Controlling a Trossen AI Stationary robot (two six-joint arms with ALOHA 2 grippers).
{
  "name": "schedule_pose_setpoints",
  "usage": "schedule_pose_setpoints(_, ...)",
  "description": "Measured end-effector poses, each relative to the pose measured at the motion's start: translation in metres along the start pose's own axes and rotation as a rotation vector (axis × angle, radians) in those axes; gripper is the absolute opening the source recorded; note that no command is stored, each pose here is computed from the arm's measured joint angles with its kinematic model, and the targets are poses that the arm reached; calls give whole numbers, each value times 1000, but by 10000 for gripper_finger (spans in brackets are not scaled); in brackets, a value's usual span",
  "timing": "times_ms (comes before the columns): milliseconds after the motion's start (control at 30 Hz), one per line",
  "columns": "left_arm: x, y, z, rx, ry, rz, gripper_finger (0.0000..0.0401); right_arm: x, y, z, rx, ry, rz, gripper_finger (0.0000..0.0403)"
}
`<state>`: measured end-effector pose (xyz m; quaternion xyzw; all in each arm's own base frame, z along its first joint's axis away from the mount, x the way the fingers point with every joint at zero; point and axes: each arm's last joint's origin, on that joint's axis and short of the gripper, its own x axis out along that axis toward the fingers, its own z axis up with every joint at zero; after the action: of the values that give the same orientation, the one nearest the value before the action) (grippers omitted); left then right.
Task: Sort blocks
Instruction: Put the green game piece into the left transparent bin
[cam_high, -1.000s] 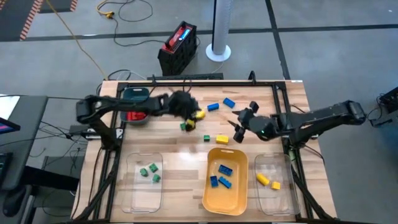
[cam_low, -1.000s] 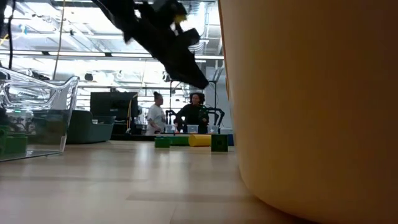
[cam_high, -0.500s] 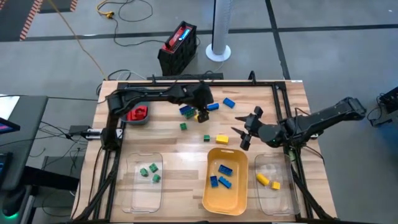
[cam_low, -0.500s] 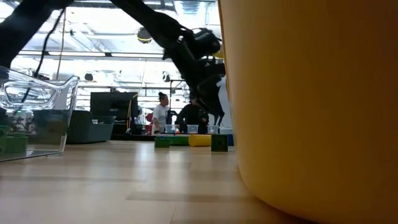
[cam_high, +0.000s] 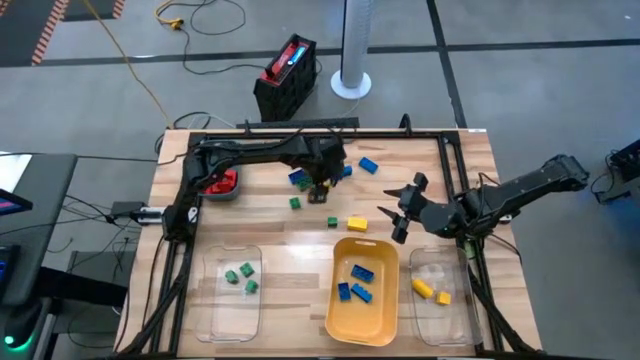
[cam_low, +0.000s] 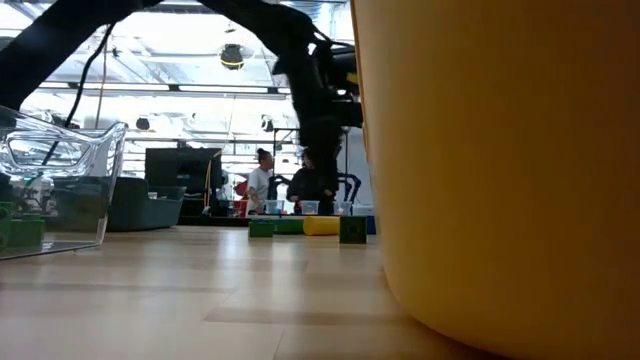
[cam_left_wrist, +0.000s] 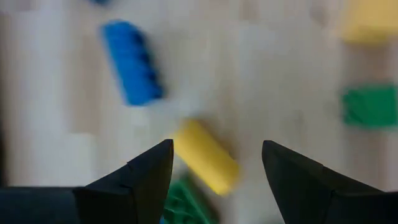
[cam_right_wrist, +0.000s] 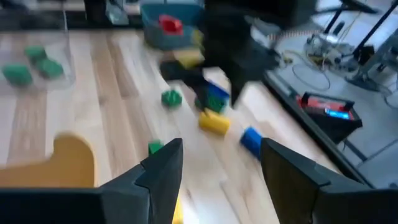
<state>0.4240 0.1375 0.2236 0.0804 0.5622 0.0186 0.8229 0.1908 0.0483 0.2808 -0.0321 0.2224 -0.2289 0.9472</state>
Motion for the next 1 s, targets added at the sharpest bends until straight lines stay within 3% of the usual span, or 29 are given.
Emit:
schedule_pose_setpoints(167,-8,-37,-3,154,-57,-34,240,-7,-1,-6,-3,26,-23,230)
schedule_pose_setpoints(367,-15,-69,-11,200,-156,17,240,-9,2,-6,23,17,-9,230)
schedule_pose_setpoints(700,-7,-98,-7,44,-186,-24,242,3,6,-2,73,-3,-32,220)
schedule_pose_setpoints(1000,25,-116,-5,41,-198,-24,242,10,12,-4,70,9,-28,216)
